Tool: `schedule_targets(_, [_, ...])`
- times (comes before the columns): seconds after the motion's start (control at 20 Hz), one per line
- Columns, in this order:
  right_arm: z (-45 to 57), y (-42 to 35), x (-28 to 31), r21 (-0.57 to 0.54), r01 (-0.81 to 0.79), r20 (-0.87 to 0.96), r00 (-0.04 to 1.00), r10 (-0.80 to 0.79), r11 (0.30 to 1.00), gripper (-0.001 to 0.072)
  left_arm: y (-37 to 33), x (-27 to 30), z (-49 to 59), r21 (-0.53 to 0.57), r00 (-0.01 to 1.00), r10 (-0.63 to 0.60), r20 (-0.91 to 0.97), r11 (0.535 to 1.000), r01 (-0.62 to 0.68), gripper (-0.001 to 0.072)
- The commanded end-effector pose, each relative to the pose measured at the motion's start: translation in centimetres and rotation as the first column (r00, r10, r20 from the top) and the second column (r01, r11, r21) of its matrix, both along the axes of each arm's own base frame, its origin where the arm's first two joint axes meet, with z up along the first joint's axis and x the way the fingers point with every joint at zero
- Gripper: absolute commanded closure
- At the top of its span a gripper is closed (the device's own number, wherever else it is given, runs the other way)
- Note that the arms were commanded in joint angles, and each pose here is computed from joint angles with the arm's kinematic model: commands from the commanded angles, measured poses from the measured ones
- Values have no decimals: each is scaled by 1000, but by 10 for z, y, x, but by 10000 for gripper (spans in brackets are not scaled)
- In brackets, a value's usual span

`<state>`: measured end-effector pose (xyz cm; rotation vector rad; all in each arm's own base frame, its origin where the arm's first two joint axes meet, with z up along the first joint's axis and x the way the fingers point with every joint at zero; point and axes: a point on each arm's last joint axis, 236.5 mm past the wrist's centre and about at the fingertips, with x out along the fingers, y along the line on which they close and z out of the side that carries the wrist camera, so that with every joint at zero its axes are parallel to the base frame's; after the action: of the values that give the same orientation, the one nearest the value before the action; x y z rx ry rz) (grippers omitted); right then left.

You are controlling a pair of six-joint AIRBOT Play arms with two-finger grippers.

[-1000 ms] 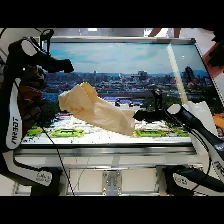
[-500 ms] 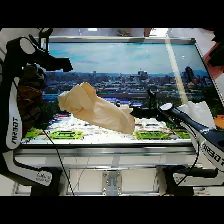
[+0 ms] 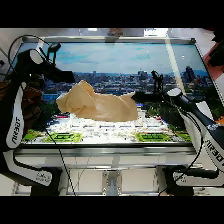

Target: Fold the shirts.

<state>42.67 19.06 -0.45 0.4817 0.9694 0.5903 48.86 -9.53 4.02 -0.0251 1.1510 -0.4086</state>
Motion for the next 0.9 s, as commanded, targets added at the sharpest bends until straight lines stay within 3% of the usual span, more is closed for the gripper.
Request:
schedule_targets(0.0, [15,-4,5,-19,-24,21,999,24,1000,682,-59,-23,-7,-226,984,-178,5,958,174,54])
schedule_targets(0.05, [15,-3,5,-18,-27,18,999,27,999,682,-74,-19,5,-282,980,-190,50,939,197,41])
schedule_targets(0.15, [15,-3,4,-16,-31,16,999,31,999,681,-77,-13,4,-248,980,-182,75,949,195,40])
schedule_targets(0.3, [14,-3,2,-21,-38,14,999,38,999,681,-55,-27,-29,-6,977,-210,-19,978,210,-4])
schedule_targets(0.45, [13,-4,2,-29,-41,15,999,41,999,681,-35,-28,-44,217,976,-212,-49,952,217,-4])
schedule_targets(0.6, [13,-4,2,-29,-41,15,999,41,999,681,-38,-17,-41,274,985,-173,5,948,165,10])
schedule_targets(0.65, [13,-4,2,-29,-41,14,999,42,999,681,-41,-10,-38,257,989,-144,36,958,130,133])
schedule_targets(0.75, [13,-4,2,-29,-41,15,999,42,999,681,-50,2,-32,220,988,-123,93,970,100,602])
schedule_targets(0.8, [13,-4,2,-30,-42,16,999,43,999,681,-53,7,-29,207,986,-119,118,974,93,694])
schedule_targets(0.85, [13,-4,2,-31,-43,17,999,44,999,681,-53,11,-26,207,984,-118,136,974,88,695])
